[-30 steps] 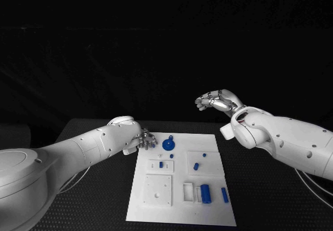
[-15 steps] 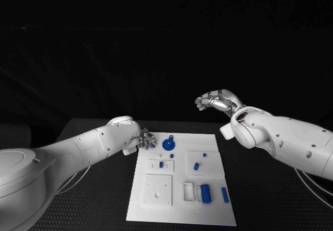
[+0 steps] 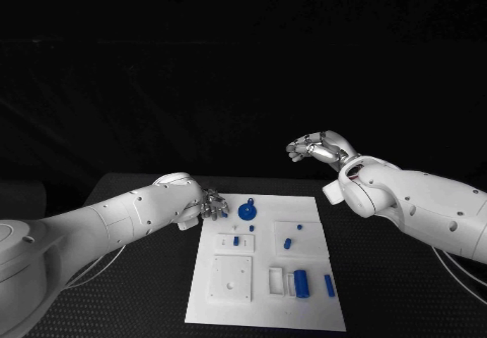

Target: Assemble the parts on the task board

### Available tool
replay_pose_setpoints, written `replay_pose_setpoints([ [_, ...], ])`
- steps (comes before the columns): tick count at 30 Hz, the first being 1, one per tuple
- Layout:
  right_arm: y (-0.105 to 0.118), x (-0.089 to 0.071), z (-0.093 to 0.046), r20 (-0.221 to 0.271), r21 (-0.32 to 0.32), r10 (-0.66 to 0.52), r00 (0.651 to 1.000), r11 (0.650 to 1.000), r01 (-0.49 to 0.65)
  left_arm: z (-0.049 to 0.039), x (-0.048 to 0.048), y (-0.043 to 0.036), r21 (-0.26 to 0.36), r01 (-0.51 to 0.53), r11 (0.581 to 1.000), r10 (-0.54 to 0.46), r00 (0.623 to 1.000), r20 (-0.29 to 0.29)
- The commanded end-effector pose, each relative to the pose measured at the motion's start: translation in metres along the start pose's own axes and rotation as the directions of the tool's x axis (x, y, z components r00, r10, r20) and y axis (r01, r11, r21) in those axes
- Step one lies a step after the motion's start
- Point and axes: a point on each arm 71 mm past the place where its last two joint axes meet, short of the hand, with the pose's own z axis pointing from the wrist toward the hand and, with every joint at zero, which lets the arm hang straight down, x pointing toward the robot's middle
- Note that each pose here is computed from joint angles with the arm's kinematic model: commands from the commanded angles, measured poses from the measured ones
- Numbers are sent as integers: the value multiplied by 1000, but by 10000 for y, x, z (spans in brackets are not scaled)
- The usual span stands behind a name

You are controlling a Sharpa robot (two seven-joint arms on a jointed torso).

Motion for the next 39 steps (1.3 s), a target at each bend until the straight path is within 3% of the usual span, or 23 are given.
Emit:
replay_pose_setpoints([
  [1,3,-1,-4,-4,-5,3,1000,1000,-3,-58,-19,-14,13,41,999,-41,999,34],
  [11,-13,-22,-7,-2,1,3,1000,1000,-3,-310,60,38,44,42,998,-44,998,44],
  [16,-19,-25,-3,-1,3,2,1000,1000,-2,-430,142,-9,75,-25,997,21,998,55],
  [28,-16,-19,-2,-4,2,2,1000,1000,-2,-476,402,-27,85,-149,985,145,988,52],
  [39,-20,-30,-8,-2,3,2,1000,1000,-2,-490,533,95,57,-193,980,191,981,34],
])
